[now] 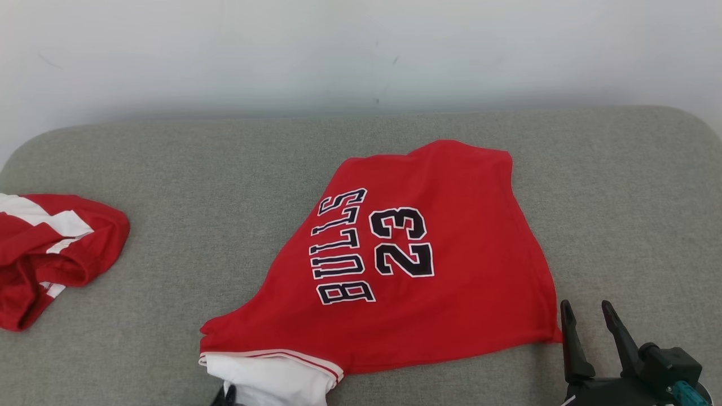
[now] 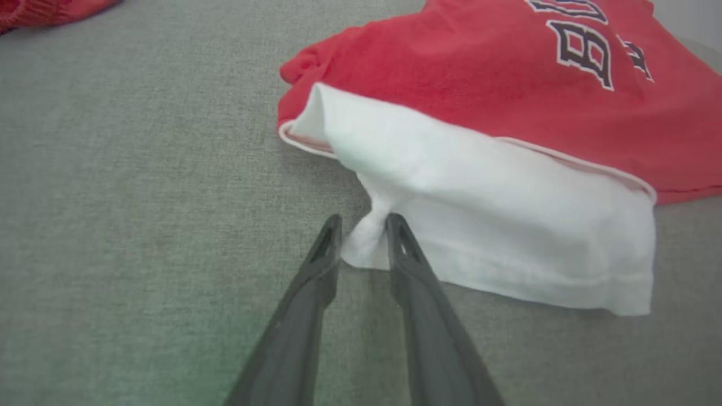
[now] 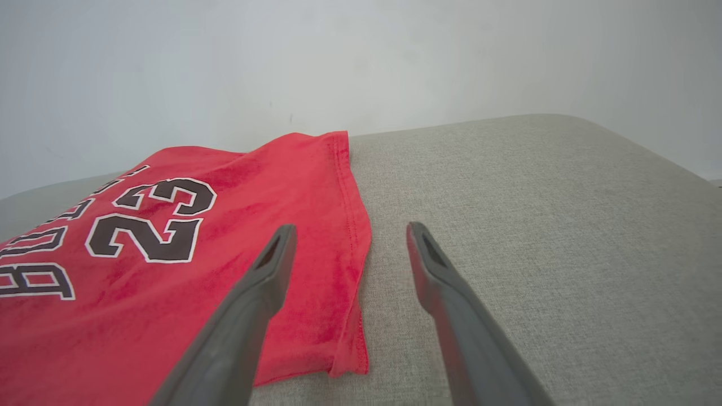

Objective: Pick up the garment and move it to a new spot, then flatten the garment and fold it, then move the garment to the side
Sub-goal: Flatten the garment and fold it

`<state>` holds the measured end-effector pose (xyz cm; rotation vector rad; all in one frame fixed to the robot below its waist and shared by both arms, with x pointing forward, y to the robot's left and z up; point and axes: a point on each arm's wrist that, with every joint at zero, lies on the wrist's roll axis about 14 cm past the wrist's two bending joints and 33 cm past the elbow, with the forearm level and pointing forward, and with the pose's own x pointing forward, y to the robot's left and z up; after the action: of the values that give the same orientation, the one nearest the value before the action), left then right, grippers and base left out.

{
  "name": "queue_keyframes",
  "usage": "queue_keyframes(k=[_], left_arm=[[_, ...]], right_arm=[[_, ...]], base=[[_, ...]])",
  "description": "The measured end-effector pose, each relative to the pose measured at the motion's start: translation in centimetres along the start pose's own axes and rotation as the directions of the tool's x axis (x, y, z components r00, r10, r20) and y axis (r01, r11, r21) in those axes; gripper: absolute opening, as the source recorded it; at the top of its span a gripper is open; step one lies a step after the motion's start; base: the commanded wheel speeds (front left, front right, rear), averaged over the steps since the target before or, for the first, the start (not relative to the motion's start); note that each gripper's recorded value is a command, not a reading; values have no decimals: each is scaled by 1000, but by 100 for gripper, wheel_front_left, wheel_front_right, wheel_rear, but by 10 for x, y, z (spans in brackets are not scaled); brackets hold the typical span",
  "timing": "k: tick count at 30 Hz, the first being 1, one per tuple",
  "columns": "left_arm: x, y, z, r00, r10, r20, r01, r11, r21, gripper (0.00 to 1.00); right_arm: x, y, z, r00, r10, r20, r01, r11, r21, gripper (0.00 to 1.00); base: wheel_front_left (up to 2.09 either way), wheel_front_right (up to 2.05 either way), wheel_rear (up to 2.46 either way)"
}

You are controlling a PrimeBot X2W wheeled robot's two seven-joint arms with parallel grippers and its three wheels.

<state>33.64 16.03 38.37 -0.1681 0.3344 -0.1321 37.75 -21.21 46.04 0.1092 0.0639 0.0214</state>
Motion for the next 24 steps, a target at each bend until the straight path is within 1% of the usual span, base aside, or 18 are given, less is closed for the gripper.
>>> queue_keyframes(k=[4, 6, 10, 13, 18, 24], left_arm=[[-3, -2, -3, 1000, -6, -6, 6, 1000, -9, 0], [-7, -2, 3, 1000, 1, 18, 0, 1000, -27, 0], [-28, 7, -6, 999, 33, 13, -32, 998, -55, 0], [-39, 9, -8, 999, 49, 14, -48, 996, -76, 0], [-44, 7, -4, 998, 59, 32, -56, 993, -102, 0], [-39, 3, 7, 997, 45, 65, -39, 995, -94, 0]], right_arm=[[-5, -2, -8, 1000, -6, -27, 6, 1000, 3, 100], [-8, -2, -14, 999, -3, -45, 2, 1000, -3, 100], [-11, -3, -22, 997, 0, -73, -1, 1000, -8, 100], [-11, -4, -28, 996, -3, -94, 2, 1000, -12, 100], [-12, 0, -46, 987, 14, -157, -21, 999, -40, 100], [-9, 0, -58, 979, 18, -203, -30, 998, -58, 100]], base=[[0, 0, 0], [0, 0, 0], [0, 0, 0], [0, 0, 0], [0, 0, 0], [0, 0, 0]])
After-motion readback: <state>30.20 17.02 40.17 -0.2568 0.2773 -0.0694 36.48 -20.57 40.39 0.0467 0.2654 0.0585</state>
